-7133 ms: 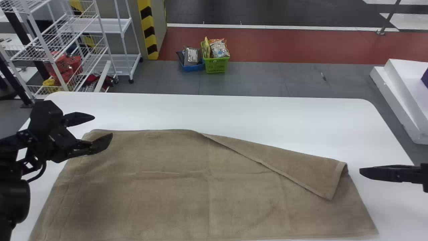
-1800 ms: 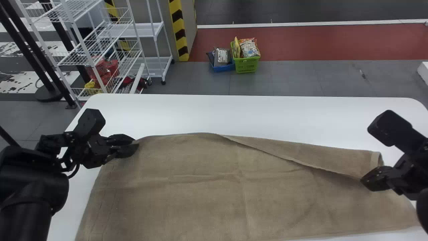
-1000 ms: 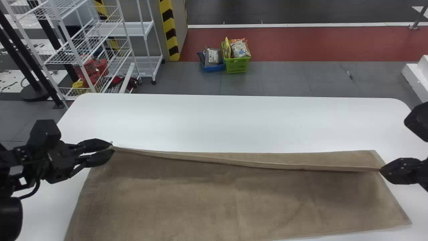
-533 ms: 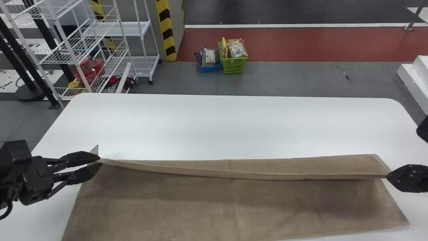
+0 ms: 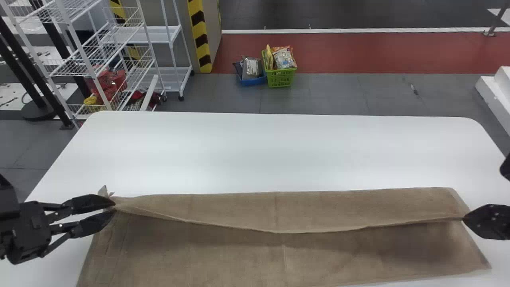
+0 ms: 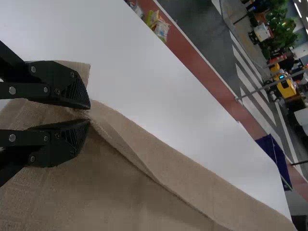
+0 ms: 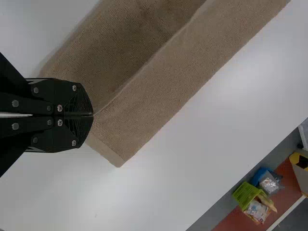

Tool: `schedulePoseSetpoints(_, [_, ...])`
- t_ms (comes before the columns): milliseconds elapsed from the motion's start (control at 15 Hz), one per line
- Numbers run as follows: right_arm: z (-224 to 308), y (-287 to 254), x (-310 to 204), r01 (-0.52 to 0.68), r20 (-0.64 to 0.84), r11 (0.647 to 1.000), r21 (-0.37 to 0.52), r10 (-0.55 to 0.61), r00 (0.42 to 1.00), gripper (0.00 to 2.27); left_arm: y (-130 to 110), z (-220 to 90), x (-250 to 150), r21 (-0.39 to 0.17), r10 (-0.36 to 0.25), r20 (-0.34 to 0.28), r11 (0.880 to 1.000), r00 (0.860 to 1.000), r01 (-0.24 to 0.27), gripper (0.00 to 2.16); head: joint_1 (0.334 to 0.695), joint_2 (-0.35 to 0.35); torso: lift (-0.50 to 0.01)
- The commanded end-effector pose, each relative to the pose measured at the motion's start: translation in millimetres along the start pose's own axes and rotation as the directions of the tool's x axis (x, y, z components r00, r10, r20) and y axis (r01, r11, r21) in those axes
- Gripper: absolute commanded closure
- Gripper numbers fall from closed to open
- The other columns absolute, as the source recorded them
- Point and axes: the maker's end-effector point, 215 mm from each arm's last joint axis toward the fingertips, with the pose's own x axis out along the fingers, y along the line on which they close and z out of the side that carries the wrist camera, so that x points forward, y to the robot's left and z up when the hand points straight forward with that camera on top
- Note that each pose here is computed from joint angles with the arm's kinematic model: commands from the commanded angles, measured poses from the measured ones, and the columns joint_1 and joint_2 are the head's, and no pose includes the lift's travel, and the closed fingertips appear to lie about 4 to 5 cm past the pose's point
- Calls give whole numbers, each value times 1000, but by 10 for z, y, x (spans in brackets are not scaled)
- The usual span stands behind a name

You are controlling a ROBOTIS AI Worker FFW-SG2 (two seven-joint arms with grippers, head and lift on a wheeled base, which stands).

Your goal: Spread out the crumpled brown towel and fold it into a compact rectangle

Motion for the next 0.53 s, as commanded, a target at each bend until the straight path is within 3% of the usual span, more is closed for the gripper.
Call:
schedulePoseSetpoints(0, [6, 11, 13, -5, -1, 1000, -23, 5, 1000, 1214, -124, 27, -66, 14, -21, -8, 1000, 1000, 21, 923, 695, 74, -127])
schedulePoseSetpoints(467, [-35, -49, 156, -23, -15, 999, -24, 22, 1000, 1217, -481, 123, -173, 42, -89, -17, 995, 996, 89, 923, 695, 46, -127])
